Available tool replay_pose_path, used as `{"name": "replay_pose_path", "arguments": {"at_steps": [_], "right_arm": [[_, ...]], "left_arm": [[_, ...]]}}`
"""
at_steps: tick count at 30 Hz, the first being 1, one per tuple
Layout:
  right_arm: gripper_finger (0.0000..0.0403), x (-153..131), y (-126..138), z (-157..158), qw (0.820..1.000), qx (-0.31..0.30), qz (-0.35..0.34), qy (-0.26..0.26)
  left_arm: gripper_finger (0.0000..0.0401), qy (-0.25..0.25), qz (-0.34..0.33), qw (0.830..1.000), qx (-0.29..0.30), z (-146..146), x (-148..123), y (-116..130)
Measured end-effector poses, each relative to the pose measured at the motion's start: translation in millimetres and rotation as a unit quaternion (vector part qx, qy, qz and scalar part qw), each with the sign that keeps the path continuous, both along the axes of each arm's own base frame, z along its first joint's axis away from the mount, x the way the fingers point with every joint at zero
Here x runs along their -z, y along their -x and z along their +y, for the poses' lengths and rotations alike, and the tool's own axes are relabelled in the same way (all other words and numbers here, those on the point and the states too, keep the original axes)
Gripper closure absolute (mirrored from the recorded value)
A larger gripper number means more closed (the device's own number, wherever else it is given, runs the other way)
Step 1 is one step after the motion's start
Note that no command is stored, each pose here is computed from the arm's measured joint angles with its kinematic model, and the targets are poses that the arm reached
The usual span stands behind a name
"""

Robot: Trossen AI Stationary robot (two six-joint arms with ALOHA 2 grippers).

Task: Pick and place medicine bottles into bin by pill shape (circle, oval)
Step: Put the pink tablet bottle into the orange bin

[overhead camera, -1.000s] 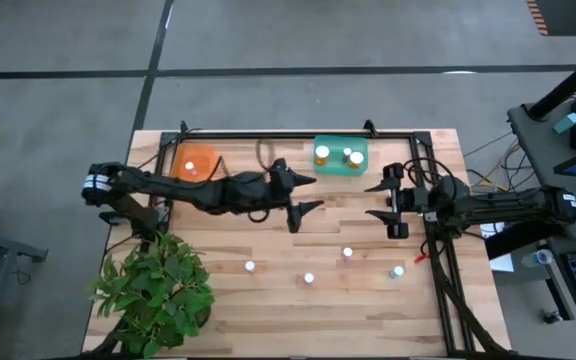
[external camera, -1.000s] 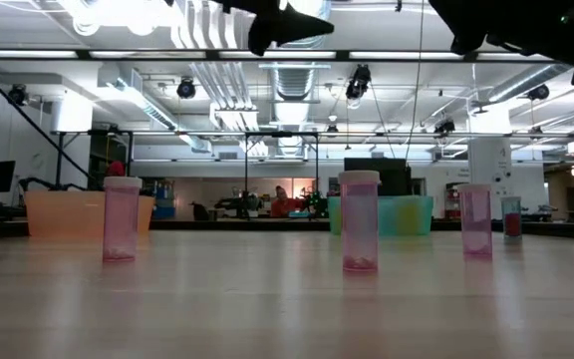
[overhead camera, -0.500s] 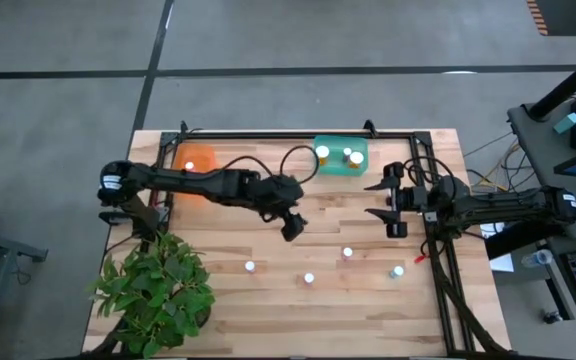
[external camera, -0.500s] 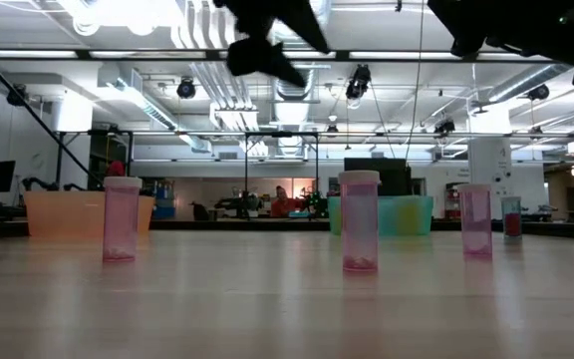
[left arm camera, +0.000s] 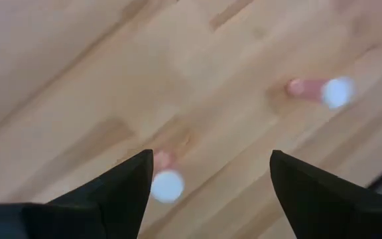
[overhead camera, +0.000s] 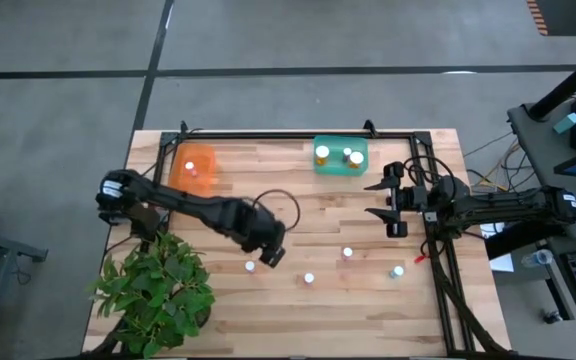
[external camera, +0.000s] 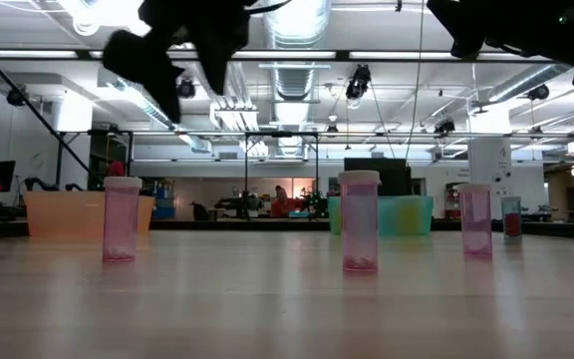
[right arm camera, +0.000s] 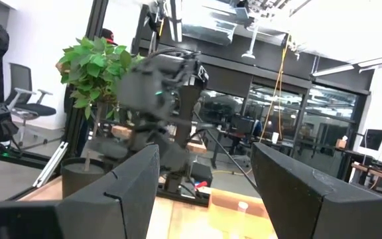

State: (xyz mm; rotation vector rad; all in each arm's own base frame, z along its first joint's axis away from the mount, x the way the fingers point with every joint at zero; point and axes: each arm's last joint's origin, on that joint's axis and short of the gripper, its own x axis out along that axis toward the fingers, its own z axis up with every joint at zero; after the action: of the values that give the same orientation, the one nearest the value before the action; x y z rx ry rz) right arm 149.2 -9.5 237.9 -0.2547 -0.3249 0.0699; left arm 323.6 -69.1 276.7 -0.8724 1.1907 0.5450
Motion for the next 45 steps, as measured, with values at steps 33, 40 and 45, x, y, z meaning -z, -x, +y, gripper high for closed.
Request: {"name": "replay_pose_path", "arguments": {"at_steps": [33, 40, 45], "right_arm": [[0.0177, -3, -1, 0, 1.0, -0.003, 0.0, -0.007], [0.0177, -3, -1, 0, 1.0, -0.003, 0.0, -0.007], [0.0177, -3, -1, 0, 1.0, -0.003, 0.0, -0.007]], "left_arm": [[0.012, -0.111, 0.11, 0.93, 0.333, -49, 55, 14], [0.012, -0.15, 0.085, 0.922, 0.347, -55, 56, 12], [0.012, -0.155, 0.08, 0.922, 0.346, -55, 58, 9]]}}
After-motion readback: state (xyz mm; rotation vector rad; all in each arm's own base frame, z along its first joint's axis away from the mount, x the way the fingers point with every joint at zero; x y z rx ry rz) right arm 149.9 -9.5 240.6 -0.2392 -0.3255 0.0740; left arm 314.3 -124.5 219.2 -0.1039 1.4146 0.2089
